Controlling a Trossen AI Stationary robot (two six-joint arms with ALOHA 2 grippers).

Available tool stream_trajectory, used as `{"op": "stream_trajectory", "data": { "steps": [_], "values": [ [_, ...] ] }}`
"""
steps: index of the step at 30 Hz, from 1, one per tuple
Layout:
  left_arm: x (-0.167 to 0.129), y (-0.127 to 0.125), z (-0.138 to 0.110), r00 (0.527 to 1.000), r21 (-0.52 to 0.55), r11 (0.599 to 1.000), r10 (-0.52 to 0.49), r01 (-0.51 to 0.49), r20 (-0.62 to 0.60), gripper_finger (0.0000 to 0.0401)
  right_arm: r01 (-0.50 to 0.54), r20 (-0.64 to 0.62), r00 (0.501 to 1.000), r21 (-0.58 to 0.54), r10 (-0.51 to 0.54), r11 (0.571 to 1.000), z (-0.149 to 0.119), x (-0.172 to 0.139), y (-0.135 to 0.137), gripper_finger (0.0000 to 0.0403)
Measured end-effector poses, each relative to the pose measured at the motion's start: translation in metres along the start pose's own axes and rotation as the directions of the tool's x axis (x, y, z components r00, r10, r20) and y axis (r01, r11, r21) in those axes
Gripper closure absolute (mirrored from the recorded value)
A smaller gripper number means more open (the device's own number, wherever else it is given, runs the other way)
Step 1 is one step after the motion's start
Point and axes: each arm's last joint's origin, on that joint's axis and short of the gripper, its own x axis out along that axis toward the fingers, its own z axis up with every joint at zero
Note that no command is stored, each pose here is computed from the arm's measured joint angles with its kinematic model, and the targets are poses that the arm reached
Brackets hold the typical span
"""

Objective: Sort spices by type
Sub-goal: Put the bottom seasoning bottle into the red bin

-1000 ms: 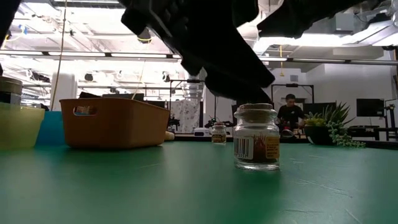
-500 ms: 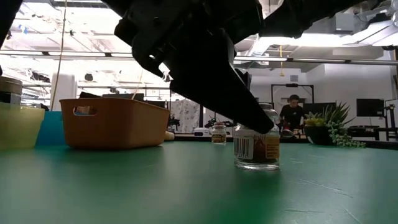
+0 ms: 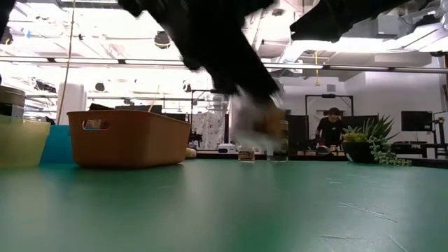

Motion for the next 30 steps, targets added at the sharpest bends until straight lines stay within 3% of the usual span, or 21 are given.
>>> {"op": "stream_trajectory", "data": {
  "steps": [6, 11, 22, 30],
  "values": [
    [-0.057, -0.042, -0.002, 0.991, 0.013, 0.998, 0.064, -0.063, -0.119, 0.0234, -0.015, 0.002, 1.0, -0.005, 0.015, 1.0, 0.0, -0.001, 0.003, 0.0168],
    [-0.1, -0.08, -0.029, 0.976, -0.144, 0.986, 0.052, -0.084, -0.211, 0.0234, -0.013, 0.003, 1.0, -0.005, 0.013, 1.0, 0.0, -0.001, 0.003, 0.0168],
    [-0.186, -0.147, -0.098, 0.948, -0.507, 0.857, -0.079, -0.092, -0.307, 0.0234, -0.013, 0.024, 1.0, 0.004, 0.013, 1.0, 0.002, -0.001, 0.003, 0.0168],
    [-0.22, -0.17, -0.137, 0.951, -0.574, 0.801, -0.021, -0.169, -0.308, 0.0224, -0.013, 0.032, 0.999, 0.008, 0.013, 1.0, 0.003, -0.001, 0.003, 0.0168]
  ]
}}
